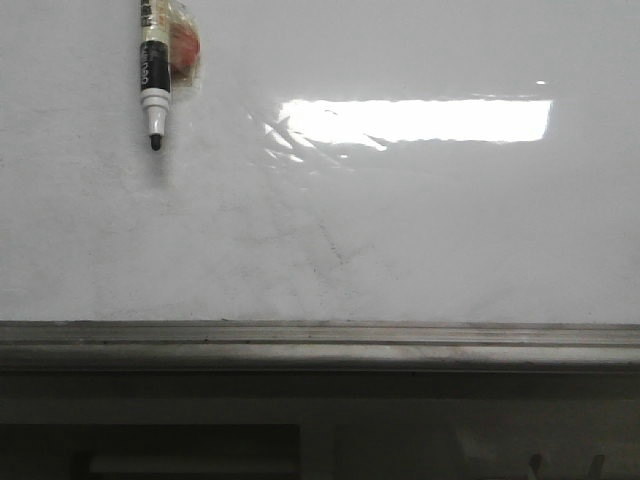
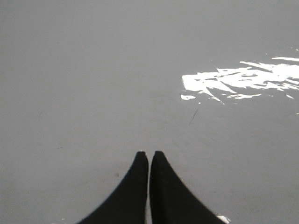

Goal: Write number 6 on whiteboard

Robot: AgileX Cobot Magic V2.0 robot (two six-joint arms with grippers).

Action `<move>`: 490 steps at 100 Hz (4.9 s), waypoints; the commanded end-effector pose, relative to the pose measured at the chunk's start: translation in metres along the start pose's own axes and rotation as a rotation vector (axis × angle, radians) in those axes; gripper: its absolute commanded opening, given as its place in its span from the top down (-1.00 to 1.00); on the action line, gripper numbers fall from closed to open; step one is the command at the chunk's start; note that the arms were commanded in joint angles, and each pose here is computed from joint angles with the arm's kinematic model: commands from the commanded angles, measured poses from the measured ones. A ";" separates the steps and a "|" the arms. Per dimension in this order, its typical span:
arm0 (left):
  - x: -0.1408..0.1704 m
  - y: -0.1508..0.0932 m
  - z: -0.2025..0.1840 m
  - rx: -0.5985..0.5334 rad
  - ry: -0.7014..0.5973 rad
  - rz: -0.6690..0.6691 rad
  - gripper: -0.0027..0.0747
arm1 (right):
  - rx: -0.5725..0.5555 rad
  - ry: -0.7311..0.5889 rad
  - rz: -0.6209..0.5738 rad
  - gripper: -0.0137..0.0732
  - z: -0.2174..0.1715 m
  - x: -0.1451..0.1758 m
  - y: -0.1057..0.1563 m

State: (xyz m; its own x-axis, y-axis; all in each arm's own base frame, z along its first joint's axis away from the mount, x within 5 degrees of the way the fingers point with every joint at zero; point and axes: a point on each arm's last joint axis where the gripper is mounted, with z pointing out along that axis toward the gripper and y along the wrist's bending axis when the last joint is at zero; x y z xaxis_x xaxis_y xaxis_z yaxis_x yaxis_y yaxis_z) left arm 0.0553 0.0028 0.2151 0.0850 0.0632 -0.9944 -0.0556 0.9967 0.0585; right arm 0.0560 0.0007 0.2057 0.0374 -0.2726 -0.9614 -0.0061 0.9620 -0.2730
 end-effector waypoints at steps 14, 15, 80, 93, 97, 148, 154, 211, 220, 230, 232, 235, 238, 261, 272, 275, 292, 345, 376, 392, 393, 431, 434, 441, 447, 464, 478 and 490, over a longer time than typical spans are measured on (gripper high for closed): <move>0.008 0.000 -0.002 -0.009 -0.056 -0.013 0.98 | 0.018 -0.079 -0.012 0.79 -0.001 -0.001 0.000; 0.008 0.000 -0.002 -0.009 -0.056 -0.013 0.98 | 0.018 -0.079 -0.012 0.79 -0.001 -0.001 0.000; 0.008 0.000 -0.002 -0.009 -0.056 -0.013 0.98 | 0.018 -0.081 -0.012 0.79 -0.001 -0.002 0.000; 0.008 0.000 -0.002 -0.010 -0.056 -0.040 0.98 | 0.023 -0.110 -0.005 0.79 -0.001 -0.004 0.000; 0.008 0.000 -0.002 -0.011 -0.056 -0.080 0.98 | 0.023 -0.108 0.016 0.79 -0.001 -0.004 0.000; 0.000 0.001 -0.002 0.001 -0.044 -0.868 0.98 | 0.005 -0.101 0.670 0.79 -0.002 -0.009 -0.003; -0.013 -0.002 -0.004 0.048 -0.040 -0.822 0.98 | -0.033 -0.067 0.652 0.79 -0.003 -0.018 -0.002; -0.114 -0.044 0.041 0.528 0.405 -0.272 0.88 | -0.265 0.401 0.463 0.43 0.057 -0.116 -0.010; -0.110 -0.054 0.049 0.595 0.453 -0.303 0.53 | -0.276 0.409 0.472 -0.01 0.059 -0.119 -0.010; -0.106 -0.066 0.060 0.635 0.498 -0.338 -0.03 | -0.281 0.415 0.476 -0.33 0.059 -0.119 -0.009; -0.105 -0.068 0.061 0.639 0.497 -0.345 -0.15 | -0.282 0.417 0.476 -0.33 0.059 -0.119 -0.009; -0.103 -0.071 0.066 0.642 0.507 -0.353 -0.27 | -0.283 0.418 0.476 -0.32 0.059 -0.119 -0.009; -0.102 -0.075 0.069 0.645 0.511 -0.359 -0.36 | -0.283 0.418 0.476 -0.32 0.059 -0.119 -0.009; -0.093 -0.111 0.094 0.699 0.483 -0.294 -0.26 | -0.284 0.419 0.476 -0.32 0.059 -0.119 -0.009; -0.091 -0.128 0.105 0.686 0.443 -0.275 -0.26 | -0.284 0.419 0.476 -0.32 0.059 -0.119 -0.009; -0.092 -0.132 0.108 0.680 0.435 -0.274 -0.26 | -0.284 0.420 0.476 -0.32 0.059 -0.119 -0.009; -0.088 -0.145 0.126 0.646 0.433 -0.261 -0.26 | -0.285 0.421 0.473 -0.32 0.059 -0.119 -0.009; -0.094 -0.149 0.125 0.698 0.423 -0.182 0.98 | -0.295 0.434 0.460 -0.32 0.059 -0.117 -0.008; -0.119 -0.148 0.092 0.954 0.417 0.152 0.98 | -0.713 0.457 0.547 -0.32 0.075 -0.126 0.024; -0.118 -0.167 0.079 1.077 0.398 0.264 0.98 | -0.893 0.464 0.620 -0.32 0.097 -0.140 0.033; -0.117 -0.168 0.078 1.085 0.397 0.268 0.98 | -0.904 0.468 0.623 -0.32 0.099 -0.142 0.033; -0.108 -0.207 0.083 1.167 0.433 0.352 0.98 | -1.138 0.563 0.571 -0.32 0.138 -0.164 0.052; -0.108 -0.210 0.084 1.169 0.435 0.357 0.98 | -1.155 0.576 0.554 -0.32 0.139 -0.164 0.056; -0.107 -0.215 0.085 1.176 0.438 0.364 0.98 | -1.186 0.604 0.501 -0.32 0.143 -0.163 0.065; -0.109 -0.217 0.086 1.176 0.436 0.363 0.98 | -1.212 0.625 0.478 -0.32 0.146 -0.161 0.073; -0.112 -0.219 0.088 1.173 0.421 0.358 0.98 | -1.216 0.649 0.474 -0.22 0.154 -0.157 0.081; -0.112 -0.219 0.089 1.170 0.418 0.357 0.98 | -1.231 0.656 0.467 0.15 0.155 -0.154 0.083; -0.114 -0.219 0.090 1.162 0.400 0.348 0.98 | -1.254 0.655 0.449 0.65 0.155 -0.153 0.084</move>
State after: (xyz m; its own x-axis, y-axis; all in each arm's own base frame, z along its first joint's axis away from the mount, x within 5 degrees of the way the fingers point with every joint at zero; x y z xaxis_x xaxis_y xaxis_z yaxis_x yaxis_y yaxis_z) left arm 0.1456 -0.2159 0.3002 -0.1268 0.6013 -0.7889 0.9199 0.3688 0.1332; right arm 0.2068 0.1231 0.3197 -0.6840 -0.2714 -0.6772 -0.7093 0.4644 0.5303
